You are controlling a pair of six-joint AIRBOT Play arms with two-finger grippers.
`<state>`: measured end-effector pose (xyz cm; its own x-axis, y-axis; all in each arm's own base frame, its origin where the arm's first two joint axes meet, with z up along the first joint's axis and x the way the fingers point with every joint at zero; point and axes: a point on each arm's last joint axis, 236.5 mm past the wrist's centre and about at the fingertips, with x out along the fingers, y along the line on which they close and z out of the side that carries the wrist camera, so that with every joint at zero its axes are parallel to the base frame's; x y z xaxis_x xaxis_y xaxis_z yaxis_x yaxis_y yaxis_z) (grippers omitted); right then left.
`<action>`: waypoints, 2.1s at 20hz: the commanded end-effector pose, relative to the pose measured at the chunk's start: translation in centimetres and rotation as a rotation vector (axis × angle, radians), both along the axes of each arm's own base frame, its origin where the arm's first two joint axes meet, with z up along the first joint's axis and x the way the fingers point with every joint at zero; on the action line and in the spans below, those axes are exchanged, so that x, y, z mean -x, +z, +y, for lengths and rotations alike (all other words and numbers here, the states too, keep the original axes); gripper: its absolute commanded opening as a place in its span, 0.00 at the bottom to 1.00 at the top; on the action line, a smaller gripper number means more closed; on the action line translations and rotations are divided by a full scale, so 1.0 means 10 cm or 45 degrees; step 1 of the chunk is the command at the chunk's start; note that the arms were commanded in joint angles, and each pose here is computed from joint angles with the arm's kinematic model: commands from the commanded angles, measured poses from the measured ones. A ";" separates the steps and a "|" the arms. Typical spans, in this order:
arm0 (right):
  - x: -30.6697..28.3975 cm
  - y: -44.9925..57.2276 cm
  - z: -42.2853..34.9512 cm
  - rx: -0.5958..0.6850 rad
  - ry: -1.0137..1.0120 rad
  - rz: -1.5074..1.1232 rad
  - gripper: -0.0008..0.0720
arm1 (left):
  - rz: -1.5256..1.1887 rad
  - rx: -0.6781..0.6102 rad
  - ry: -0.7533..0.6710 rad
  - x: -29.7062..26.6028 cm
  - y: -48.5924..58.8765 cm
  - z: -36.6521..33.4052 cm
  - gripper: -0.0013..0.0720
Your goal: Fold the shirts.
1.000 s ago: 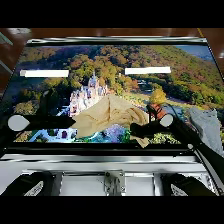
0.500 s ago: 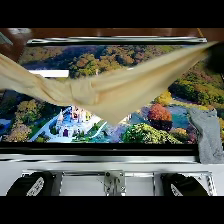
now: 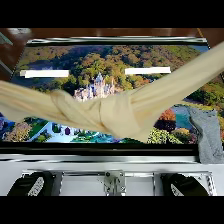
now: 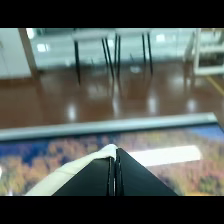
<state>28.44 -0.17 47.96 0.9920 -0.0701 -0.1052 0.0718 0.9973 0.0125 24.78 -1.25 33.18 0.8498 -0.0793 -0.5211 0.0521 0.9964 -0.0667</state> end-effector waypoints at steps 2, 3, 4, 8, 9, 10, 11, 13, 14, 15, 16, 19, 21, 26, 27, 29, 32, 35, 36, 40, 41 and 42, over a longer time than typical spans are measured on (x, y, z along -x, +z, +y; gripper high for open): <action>-0.60 -1.23 0.15 0.134 -0.035 0.611 0.09 | 0.537 0.078 -0.038 0.14 -1.44 -0.07 0.07; -0.74 -1.55 0.27 0.155 0.000 0.748 0.09 | 0.651 0.142 -0.078 0.21 -1.79 -0.19 0.07; -0.89 -1.87 0.45 0.160 0.067 0.874 0.09 | 0.746 0.221 -0.123 0.28 -2.07 -0.34 0.07; -1.54 -2.96 1.12 0.098 0.283 1.150 0.09 | 0.904 0.558 -0.228 0.38 -2.87 -0.93 0.07; -1.70 -3.23 1.22 0.087 0.296 1.195 0.09 | 0.903 0.620 -0.226 0.36 -3.02 -1.03 0.07; -1.81 -3.47 1.29 0.071 0.303 1.239 0.09 | 0.903 0.660 -0.219 0.35 -3.14 -1.10 0.07; -1.88 -3.74 1.35 0.042 0.296 1.305 0.09 | 0.904 0.679 -0.212 0.36 -3.26 -1.15 0.07; -1.89 -4.22 1.49 -0.037 0.298 1.453 0.09 | 0.893 0.677 -0.200 0.36 -3.43 -1.19 0.07; -1.88 -4.39 1.56 -0.074 0.305 1.510 0.09 | 0.883 0.673 -0.197 0.35 -3.47 -1.20 0.07; -1.88 -4.52 1.62 -0.102 0.310 1.547 0.13 | 0.866 0.670 -0.194 0.33 -3.48 -1.20 0.07; -1.89 -4.57 1.62 -0.104 0.307 1.559 0.35 | 0.849 0.670 -0.188 0.29 -3.47 -1.19 0.07; -1.91 -4.41 1.27 0.000 0.293 1.537 0.94 | 0.833 0.669 -0.182 0.27 -3.46 -1.18 0.07; -1.77 -4.20 0.73 0.055 0.227 1.582 0.94 | 0.833 0.669 -0.182 0.27 -3.46 -1.18 0.07; -0.76 -4.44 0.09 -0.496 0.241 1.965 0.87 | 0.833 0.670 -0.182 0.27 -3.46 -1.18 0.07; -0.60 -4.57 0.22 -0.635 0.295 1.975 0.89 | 0.833 0.670 -0.182 0.27 -3.46 -1.18 0.07; -0.28 -4.96 0.39 -0.775 0.308 1.970 0.89 | 0.833 0.671 -0.182 0.27 -3.46 -1.18 0.07; 0.10 -5.51 0.60 -0.892 0.232 1.993 0.89 | 0.833 0.671 -0.182 0.27 -3.46 -1.18 0.07; 0.09 -5.83 0.76 -0.991 0.149 1.910 0.89 | 0.833 0.671 -0.182 0.27 -3.46 -1.18 0.07; 0.05 -5.87 0.83 -1.029 0.136 1.872 0.89 | 0.833 0.671 -0.182 0.27 -3.46 -1.18 0.07; 0.01 -6.02 1.15 -1.018 0.180 1.874 0.89 | 0.832 0.671 -0.182 0.27 -3.46 -1.18 0.07; 0.02 -6.06 1.22 -1.019 0.181 1.884 0.89 | 0.832 0.671 -0.182 0.27 -3.46 -1.18 0.07; 0.01 -6.09 1.30 -1.040 0.188 1.888 0.89 | 0.832 0.671 -0.182 0.27 -3.46 -1.18 0.07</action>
